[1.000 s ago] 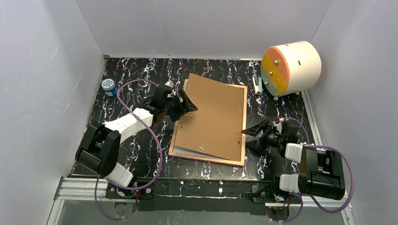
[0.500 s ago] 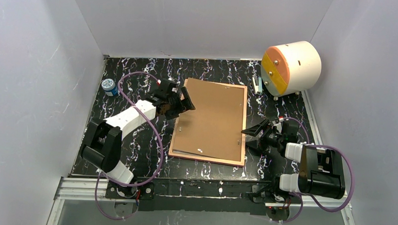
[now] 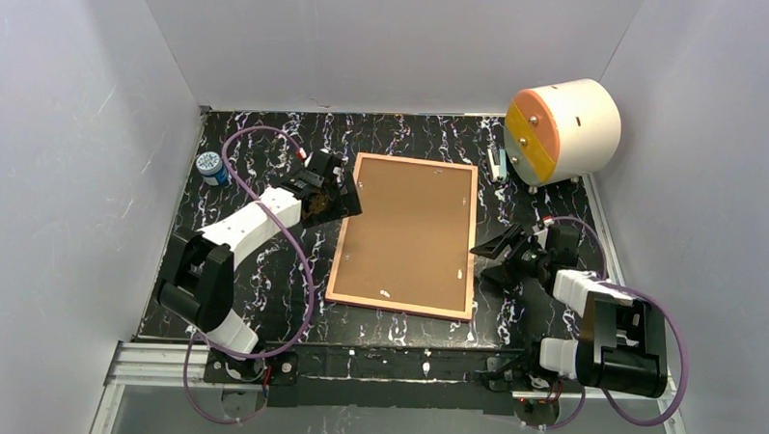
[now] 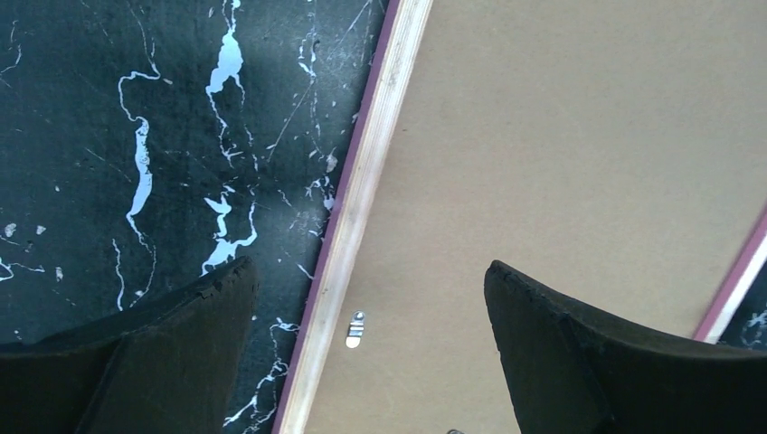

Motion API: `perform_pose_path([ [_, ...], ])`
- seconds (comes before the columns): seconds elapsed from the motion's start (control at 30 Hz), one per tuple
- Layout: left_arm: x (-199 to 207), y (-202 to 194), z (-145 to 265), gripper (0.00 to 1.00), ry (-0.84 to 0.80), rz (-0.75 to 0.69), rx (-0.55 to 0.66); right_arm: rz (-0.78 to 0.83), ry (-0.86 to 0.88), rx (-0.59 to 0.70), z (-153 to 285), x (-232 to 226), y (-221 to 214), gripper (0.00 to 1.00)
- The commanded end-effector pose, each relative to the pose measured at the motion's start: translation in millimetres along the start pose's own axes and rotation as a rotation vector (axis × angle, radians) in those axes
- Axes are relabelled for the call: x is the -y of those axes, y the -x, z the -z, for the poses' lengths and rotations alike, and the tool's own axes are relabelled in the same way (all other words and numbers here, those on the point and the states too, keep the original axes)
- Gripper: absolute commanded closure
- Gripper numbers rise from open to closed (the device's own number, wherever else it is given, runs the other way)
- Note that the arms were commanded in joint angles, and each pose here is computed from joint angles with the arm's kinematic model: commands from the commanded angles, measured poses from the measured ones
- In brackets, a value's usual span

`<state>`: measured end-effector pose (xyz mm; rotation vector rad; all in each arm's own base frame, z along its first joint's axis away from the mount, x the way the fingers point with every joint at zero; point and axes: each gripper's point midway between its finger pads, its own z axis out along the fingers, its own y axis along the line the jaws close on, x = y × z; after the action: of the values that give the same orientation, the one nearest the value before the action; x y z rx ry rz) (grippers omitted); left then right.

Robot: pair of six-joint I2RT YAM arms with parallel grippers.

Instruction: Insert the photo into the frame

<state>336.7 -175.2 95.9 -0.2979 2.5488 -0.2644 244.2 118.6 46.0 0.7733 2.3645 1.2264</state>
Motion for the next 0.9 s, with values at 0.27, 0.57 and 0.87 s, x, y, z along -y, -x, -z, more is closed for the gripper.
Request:
perform_pose_path([
  [0.27,-20.9,-39.5,-29.4,0.23,0.017,-0.077,-0.073,0.116,-0.140,0.026,-12.6,4.2,35.9,0.26],
  [0.57,-32.7,-53.3,-30.0,0.69,0.037,-0.062,-0.086,0.204,-0.170,-0.095,-46.1,-5.1,7.6,0.49],
  [0.87,-40.0,-77.0,-3.0,0.81,-0.007,0.019,-0.114,0.271,-0.187,-0.141,-46.9,-5.0,-15.7,0.55],
])
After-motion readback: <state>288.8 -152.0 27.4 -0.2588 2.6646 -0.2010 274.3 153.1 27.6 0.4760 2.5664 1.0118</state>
